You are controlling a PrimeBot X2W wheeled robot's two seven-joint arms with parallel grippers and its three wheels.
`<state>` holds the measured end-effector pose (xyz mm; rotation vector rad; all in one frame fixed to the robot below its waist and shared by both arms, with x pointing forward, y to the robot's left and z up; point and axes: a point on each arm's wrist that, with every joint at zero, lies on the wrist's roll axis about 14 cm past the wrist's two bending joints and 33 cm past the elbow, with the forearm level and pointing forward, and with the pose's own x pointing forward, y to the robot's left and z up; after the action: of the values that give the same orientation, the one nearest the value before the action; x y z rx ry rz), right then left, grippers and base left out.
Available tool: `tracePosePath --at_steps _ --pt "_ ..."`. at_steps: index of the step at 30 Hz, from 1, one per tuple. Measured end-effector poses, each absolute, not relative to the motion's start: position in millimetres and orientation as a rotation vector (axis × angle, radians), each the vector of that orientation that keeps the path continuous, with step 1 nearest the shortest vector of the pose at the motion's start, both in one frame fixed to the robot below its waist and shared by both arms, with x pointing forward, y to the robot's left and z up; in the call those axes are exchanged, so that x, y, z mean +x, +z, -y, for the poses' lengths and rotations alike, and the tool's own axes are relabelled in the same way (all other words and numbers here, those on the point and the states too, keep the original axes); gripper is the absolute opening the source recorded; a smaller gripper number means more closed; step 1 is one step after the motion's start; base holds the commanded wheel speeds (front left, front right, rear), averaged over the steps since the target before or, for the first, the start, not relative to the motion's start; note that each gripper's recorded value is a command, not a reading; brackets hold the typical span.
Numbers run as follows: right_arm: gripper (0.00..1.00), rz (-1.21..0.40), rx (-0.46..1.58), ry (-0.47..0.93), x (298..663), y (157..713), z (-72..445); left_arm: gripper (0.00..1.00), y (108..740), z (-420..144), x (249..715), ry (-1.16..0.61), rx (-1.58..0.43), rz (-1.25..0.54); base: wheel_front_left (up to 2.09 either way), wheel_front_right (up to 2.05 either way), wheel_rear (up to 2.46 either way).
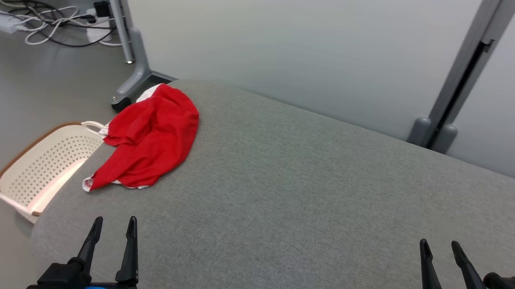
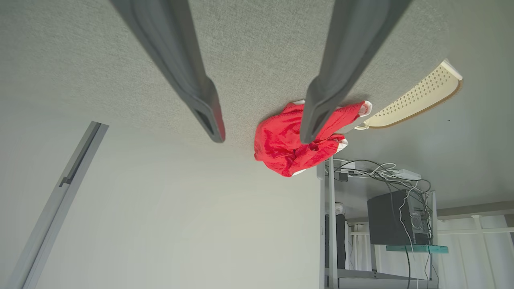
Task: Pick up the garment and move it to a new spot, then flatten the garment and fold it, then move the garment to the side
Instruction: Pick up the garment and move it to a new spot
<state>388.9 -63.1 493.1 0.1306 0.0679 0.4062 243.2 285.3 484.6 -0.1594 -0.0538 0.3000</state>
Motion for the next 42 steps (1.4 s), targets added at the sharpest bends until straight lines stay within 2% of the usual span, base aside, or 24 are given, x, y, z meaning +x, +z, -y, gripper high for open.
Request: tracePosePath --at_steps 6,13,25,35,37,42 --pt "1.0 -0.09 0.132 0.504 393 486 27 1.0 477 -308 213 0.413 -0.157 0.031 0.0 0.0 0.0" --pt "1.0 -0.107 0.123 0.569 402 480 1 1.0 475 -320 200 0.492 -0.153 0.017 0.0 0.0 0.0" --pt "1.0 -0.121 0.126 0.58 403 476 -4 1.0 485 -330 196 0.539 -0.13 0.039 0.0 0.0 0.0" --pt "1.0 -0.121 0.117 0.552 413 474 6 1.0 580 -374 243 0.521 -0.076 0.119 0.0 0.0 0.0" --pt "1.0 -0.125 0.114 0.54 415 473 10 1.0 593 -389 257 0.521 -0.05 0.088 0.0 0.0 0.0" --pt "1.0 -0.155 0.096 0.511 422 461 23 1.0 575 -402 318 0.461 -0.122 -0.059 0.0 0.0 0.0"
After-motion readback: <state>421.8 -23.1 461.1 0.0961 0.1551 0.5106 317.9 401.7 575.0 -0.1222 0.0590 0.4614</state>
